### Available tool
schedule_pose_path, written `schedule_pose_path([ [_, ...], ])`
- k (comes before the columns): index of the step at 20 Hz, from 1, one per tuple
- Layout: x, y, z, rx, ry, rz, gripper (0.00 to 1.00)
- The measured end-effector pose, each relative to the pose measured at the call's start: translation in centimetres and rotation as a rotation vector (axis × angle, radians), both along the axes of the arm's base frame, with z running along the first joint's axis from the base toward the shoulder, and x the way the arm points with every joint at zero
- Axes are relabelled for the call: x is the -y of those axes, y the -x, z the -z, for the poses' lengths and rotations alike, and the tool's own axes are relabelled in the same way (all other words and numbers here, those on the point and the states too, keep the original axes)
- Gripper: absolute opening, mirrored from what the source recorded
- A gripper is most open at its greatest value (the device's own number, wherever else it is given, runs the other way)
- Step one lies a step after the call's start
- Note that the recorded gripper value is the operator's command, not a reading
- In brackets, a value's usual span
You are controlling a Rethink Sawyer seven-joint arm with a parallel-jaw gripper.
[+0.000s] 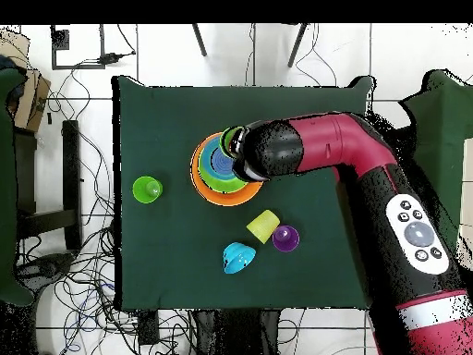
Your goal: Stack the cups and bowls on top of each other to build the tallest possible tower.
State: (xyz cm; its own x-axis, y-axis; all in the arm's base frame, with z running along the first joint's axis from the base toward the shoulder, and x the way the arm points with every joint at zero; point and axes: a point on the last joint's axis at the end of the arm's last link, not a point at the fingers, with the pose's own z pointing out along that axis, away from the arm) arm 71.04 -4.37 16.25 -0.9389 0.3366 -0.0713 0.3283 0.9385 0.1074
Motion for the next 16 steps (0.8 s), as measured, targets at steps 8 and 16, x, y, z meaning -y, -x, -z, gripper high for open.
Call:
schedule_pose_path([
  [8, -0.14, 0.22, 0.17, -0.004, 0.003, -0.006, 0.00],
  [16, -0.38, 0.64, 0.47, -0.011, 0.005, -0.015, 0.00],
])
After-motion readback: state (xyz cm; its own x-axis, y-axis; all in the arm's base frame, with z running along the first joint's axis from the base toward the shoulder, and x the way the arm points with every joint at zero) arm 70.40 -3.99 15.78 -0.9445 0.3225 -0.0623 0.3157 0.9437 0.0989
